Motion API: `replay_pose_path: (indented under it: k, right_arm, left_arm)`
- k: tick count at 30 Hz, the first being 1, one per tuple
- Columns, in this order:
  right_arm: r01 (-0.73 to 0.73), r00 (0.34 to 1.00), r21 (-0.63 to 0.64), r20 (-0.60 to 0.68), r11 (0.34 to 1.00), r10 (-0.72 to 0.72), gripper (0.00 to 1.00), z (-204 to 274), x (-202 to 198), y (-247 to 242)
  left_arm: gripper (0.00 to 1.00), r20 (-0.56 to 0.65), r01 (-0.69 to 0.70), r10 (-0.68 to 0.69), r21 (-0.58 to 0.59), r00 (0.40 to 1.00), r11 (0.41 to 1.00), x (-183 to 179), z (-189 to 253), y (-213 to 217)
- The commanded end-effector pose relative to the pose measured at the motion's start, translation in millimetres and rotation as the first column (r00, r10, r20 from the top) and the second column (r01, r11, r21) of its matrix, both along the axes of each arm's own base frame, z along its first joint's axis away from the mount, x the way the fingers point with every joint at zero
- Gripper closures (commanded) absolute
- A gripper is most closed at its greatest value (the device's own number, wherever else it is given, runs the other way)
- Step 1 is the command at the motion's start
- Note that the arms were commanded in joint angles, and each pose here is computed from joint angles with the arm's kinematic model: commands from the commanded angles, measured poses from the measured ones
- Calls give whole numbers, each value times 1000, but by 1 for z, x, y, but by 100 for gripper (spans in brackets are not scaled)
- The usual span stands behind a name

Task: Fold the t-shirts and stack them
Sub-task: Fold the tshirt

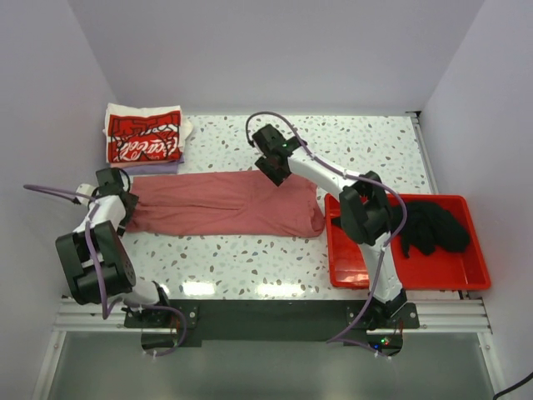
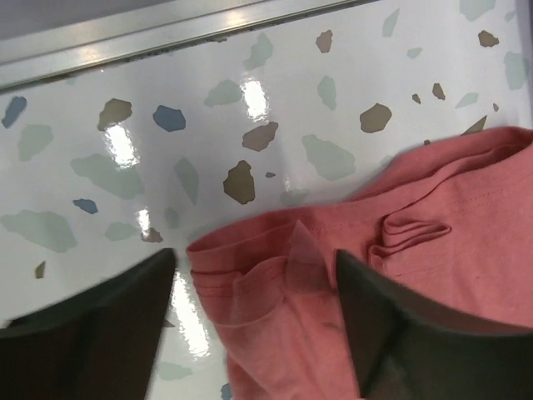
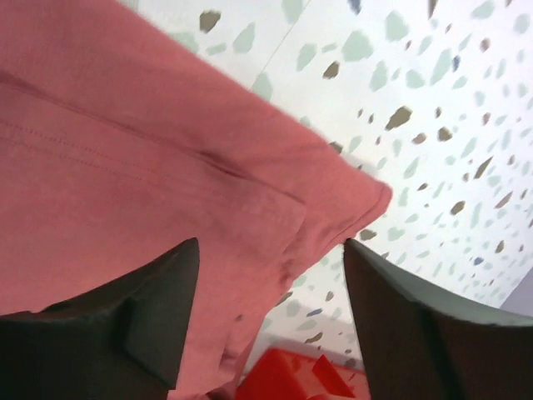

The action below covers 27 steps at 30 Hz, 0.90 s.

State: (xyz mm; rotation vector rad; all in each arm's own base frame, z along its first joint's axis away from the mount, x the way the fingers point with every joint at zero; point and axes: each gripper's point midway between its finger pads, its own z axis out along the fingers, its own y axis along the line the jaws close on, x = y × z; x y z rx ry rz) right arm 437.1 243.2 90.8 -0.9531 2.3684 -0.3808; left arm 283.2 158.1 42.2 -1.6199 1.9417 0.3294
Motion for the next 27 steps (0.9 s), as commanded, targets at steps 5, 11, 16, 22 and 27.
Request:
replay_pose_path:
  k: [5,11,16,22,27]
  right_arm:
    - [116,963,41,241,992,-123,1,70,31,-13]
    - [172,975,312,81,935,-206,1,66,-32,-7]
    - [225,974,565,-140,794,-176,1,45,-87,24]
    - [356,917,643,-380,678,-122,1,-4,-128,52]
    - [457,878,553,-406,697,-254,1,-35,-120,38]
  left_arm:
    - [0,126,-6,-3,74,992,997,14,60,8]
    - [0,239,156,-168,65,956,986,38,87,-27]
    - [0,271,315,-325,81,906,946,68,93,-77]
    - [0,286,505,-497,54,819,862,107,59,-119]
    - [0,136,578,-572,-4,809,816,113,13,-139]
